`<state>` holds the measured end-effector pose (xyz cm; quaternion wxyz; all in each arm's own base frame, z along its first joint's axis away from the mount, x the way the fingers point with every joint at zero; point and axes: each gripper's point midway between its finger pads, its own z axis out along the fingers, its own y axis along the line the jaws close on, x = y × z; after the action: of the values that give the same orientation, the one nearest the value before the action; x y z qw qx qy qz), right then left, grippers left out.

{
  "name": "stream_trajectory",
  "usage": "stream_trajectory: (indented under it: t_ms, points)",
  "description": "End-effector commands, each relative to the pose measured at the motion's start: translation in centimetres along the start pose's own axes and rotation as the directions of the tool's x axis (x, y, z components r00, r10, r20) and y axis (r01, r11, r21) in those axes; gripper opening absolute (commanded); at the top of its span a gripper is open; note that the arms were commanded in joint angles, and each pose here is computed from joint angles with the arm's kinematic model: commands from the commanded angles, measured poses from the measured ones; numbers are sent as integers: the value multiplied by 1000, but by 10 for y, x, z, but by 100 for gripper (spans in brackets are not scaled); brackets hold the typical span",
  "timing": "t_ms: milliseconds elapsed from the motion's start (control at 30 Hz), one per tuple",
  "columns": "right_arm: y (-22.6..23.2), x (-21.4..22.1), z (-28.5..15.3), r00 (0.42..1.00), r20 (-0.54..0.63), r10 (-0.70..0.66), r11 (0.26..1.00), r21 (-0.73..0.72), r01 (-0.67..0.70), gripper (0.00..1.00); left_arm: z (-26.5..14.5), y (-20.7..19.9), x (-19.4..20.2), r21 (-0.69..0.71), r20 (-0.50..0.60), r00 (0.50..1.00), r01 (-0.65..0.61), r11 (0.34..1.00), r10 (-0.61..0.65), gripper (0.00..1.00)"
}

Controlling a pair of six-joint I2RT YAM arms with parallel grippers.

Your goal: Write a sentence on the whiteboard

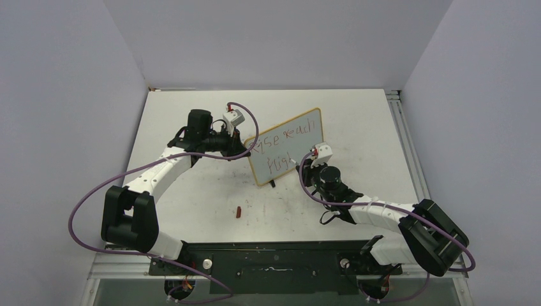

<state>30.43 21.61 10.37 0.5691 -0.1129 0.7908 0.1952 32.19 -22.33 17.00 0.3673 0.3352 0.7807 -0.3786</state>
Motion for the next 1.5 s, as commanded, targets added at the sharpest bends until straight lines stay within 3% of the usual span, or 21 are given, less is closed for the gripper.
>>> stream_trajectory:
  t_ms: [0,567,1467]
  points:
    - [8,-40,7,993,116,24,1000,-21,-22,5,-3,-7,-8,15,9,999,-45,999,45,0]
    - [-5,-49,2,987,155,44,999,24,-48,5,-3,-7,-8,16,8,999,-44,999,44,0]
    - [-16,-2,1,996,60,70,996,53,-73,5,-3,-7,-8,15,9,999,-46,999,46,0]
